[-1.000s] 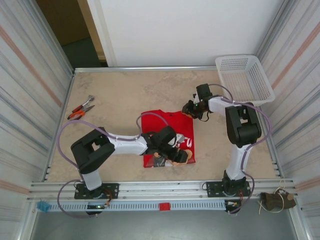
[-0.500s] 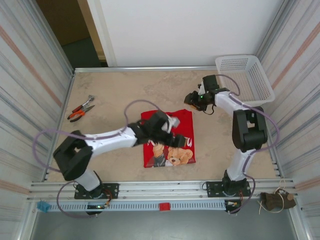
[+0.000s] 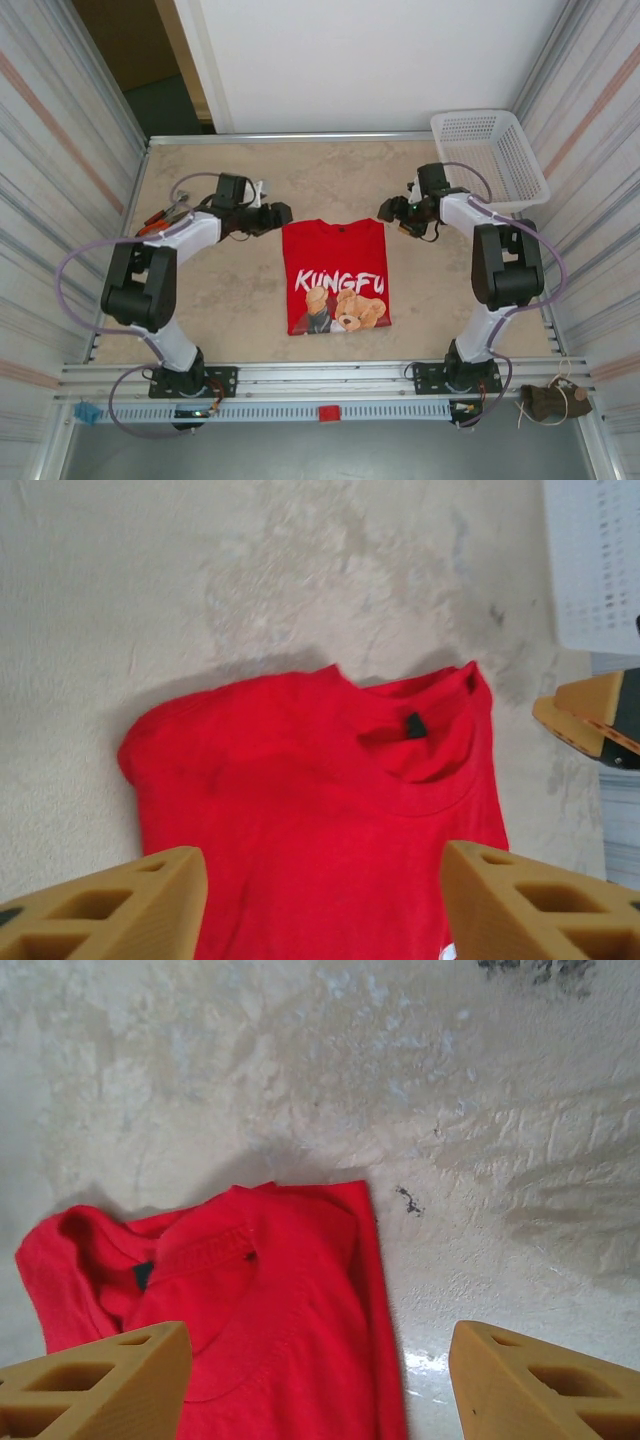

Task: Fold the inside-out t-shirt

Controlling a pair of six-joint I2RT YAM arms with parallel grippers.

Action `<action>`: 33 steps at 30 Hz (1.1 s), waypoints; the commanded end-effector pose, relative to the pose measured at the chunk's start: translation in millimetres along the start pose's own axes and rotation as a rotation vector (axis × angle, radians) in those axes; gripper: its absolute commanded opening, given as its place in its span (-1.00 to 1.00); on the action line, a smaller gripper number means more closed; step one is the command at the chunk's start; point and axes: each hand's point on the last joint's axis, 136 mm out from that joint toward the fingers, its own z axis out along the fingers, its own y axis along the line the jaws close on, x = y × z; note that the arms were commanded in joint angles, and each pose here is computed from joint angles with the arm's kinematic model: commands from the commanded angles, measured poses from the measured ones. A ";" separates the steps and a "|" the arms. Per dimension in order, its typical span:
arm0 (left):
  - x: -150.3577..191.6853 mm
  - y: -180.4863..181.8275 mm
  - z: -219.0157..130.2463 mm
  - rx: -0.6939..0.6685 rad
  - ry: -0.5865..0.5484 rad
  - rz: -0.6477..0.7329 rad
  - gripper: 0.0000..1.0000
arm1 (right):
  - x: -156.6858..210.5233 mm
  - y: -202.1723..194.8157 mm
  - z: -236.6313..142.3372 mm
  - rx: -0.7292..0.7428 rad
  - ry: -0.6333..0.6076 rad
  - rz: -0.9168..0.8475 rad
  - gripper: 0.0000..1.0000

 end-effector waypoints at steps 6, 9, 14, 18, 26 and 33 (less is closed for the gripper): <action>9.4 20.4 23.1 0.002 0.048 -0.003 0.39 | 11.9 -10.5 15.5 0.003 0.039 -0.016 0.34; 14.2 33.1 25.7 -0.041 0.046 -0.008 0.45 | 17.2 -14.3 19.6 0.007 0.047 -0.013 0.34; 23.2 47.0 34.8 -0.050 0.068 -0.022 0.53 | 25.4 -17.2 27.5 -0.001 0.067 -0.015 0.33; 24.9 50.9 42.0 -0.043 0.077 -0.030 0.56 | 33.3 -12.7 35.7 -0.007 0.089 -0.034 0.32; 32.9 34.7 64.0 0.008 0.140 -0.021 0.56 | 49.2 11.3 54.8 -0.045 0.123 -0.077 0.29; 50.2 15.7 77.5 0.013 0.170 0.009 0.56 | 52.6 18.9 63.3 -0.052 0.125 -0.074 0.28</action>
